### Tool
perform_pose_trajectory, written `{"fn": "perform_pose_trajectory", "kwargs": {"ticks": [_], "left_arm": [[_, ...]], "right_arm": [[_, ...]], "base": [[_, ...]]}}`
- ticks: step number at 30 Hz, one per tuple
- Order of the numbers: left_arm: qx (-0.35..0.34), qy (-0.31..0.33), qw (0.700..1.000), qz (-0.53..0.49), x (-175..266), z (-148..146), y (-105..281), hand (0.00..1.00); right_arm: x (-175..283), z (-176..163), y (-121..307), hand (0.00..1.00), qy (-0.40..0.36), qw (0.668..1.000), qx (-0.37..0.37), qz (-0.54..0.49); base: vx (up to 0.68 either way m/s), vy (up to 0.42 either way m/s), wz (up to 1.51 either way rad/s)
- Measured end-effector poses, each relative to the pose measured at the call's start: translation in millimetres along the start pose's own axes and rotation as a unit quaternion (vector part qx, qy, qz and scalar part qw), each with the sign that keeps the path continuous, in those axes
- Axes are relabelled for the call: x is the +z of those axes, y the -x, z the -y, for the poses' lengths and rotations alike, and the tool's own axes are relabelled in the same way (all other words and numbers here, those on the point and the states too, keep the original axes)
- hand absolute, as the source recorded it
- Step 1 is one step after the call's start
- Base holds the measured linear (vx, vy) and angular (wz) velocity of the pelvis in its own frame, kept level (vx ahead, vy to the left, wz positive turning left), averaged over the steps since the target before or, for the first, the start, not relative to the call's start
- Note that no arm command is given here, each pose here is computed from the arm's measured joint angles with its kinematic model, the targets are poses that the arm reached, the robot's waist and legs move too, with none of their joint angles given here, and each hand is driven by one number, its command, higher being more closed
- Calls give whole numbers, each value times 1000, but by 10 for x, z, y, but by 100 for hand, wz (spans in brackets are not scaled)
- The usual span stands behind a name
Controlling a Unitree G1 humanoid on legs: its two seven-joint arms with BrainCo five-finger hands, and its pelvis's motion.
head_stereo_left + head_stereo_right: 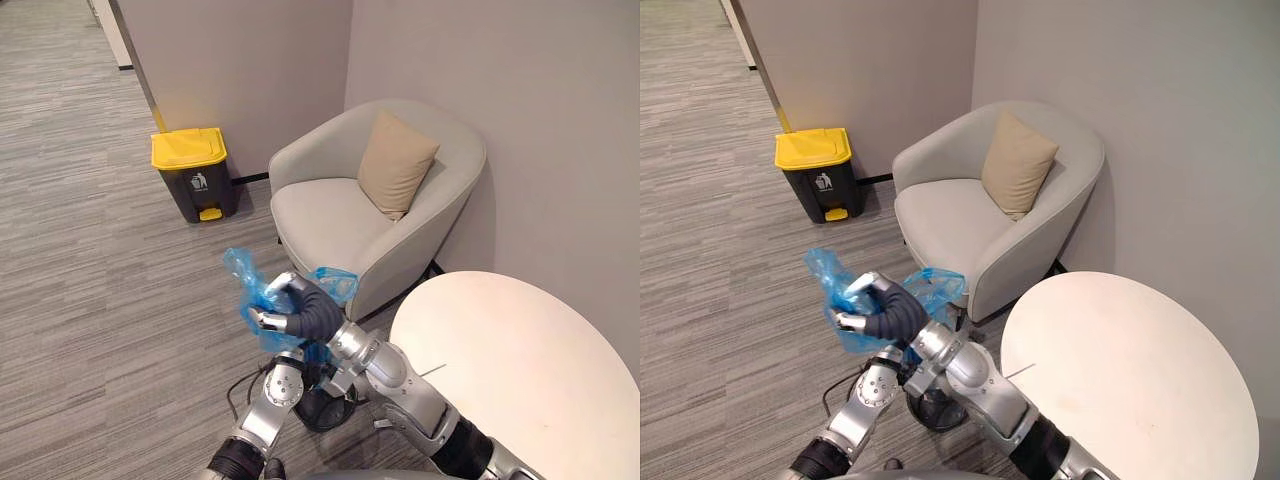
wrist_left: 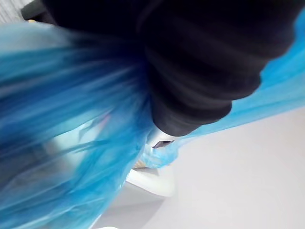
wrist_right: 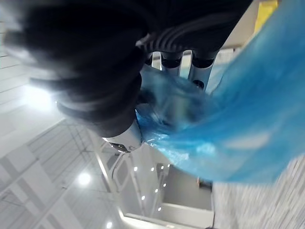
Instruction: Gather rubbish on tea table into small bin, then transfer packed bag to large trash can.
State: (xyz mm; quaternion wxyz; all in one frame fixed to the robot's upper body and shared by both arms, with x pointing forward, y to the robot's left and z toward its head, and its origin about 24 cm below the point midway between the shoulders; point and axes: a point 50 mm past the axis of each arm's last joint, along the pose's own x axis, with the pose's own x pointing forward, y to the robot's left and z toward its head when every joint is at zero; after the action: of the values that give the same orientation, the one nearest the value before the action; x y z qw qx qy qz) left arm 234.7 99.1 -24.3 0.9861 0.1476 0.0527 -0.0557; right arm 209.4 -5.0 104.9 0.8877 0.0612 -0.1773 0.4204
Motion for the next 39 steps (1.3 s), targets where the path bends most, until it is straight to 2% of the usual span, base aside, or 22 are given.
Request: {"fn": "perform_pose_trajectory", "kwargs": {"ticks": [7,13,22,26,29,31,39], "left_arm": [[56,20,997,-40,-183,-246,86,100],[85,24,994,-65,-311,-401,162,100],[117,30,988,-92,-440,-545,254,100],[117,31,986,-114,-543,-571,341,100],[128,32,982,-138,-654,-627,435,100],[131,37,977,-166,-772,-658,529,100],[123,51,962,-237,-1063,-675,848,100]], "right_arm": [[-141,244,343,0,158,984,-35,-70],[-135,362,457,0,248,964,-41,-86],[-112,552,641,0,306,943,-73,-107],[-164,622,814,0,297,939,-113,-134],[-425,746,1036,0,254,930,-174,-199],[-598,838,1251,0,208,918,-233,-245],[-1028,933,1832,0,104,858,-355,-357]], "base": [[2,1,-1],[0,0,0],[0,0,0],[0,0,0],[0,0,2],[0,0,9],[0,0,2]]}}
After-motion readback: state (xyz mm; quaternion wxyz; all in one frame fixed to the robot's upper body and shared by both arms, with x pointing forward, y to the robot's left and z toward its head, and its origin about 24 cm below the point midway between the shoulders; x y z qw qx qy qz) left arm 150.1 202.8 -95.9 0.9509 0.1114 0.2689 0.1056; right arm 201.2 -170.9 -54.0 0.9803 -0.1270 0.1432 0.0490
